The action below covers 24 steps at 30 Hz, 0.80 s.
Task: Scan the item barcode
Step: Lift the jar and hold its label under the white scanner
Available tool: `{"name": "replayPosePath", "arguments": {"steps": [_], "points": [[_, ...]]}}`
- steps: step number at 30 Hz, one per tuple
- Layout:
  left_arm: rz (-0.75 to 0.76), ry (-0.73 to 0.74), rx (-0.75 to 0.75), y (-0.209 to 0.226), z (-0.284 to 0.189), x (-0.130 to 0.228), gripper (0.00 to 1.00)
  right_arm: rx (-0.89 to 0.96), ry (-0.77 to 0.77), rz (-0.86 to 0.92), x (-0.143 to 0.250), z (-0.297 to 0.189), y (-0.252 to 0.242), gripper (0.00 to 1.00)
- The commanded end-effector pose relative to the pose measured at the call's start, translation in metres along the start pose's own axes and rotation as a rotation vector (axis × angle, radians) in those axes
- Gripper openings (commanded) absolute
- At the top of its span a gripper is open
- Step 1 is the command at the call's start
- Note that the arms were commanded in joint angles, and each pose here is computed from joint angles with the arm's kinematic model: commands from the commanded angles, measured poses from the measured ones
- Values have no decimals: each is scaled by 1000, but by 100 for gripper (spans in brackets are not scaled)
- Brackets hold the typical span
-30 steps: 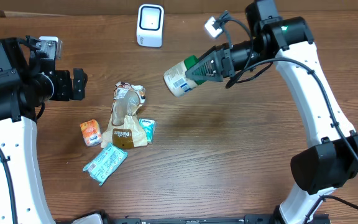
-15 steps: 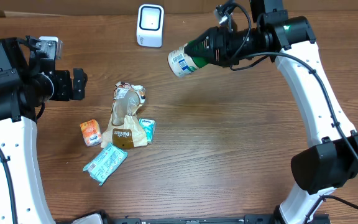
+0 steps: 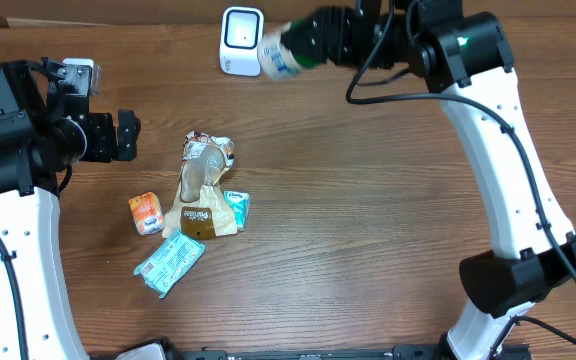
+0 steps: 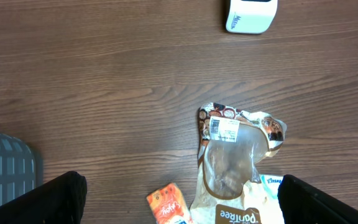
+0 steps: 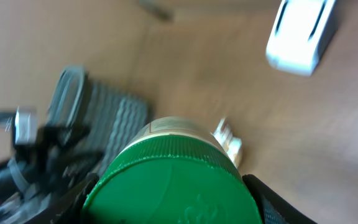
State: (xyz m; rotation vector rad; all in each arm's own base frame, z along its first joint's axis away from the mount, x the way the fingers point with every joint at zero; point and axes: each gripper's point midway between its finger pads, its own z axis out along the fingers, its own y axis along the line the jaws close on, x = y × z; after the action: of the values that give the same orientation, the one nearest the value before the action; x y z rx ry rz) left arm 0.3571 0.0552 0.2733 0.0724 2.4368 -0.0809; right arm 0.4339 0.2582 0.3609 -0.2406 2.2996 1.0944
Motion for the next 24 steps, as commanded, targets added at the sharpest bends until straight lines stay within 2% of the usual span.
{"name": "replayPosePath", "arguments": {"steps": [1, 4, 5, 7, 11, 16, 24], "points": [[18, -5, -8, 3, -1, -2, 100, 293, -254, -196, -43, -5, -4, 31], [18, -5, -8, 3, -1, -2, 100, 503, -377, -328, -67, 16, -23, 29], [18, -5, -8, 3, -1, -2, 100, 582, -417, -412, -78, 31, -31, 25], [18, -5, -9, 4, -1, -2, 100, 649, -458, -530, -91, 57, -41, 21], [18, -5, -9, 4, -1, -2, 99, 755, -531, -742, -112, 107, -69, 20], [18, -5, -8, 3, -1, -2, 99, 811, -545, -990, -112, 166, -103, 20], [18, -5, -8, 3, -1, -2, 100, 699, -448, -1353, -79, 237, -119, 20]]}}
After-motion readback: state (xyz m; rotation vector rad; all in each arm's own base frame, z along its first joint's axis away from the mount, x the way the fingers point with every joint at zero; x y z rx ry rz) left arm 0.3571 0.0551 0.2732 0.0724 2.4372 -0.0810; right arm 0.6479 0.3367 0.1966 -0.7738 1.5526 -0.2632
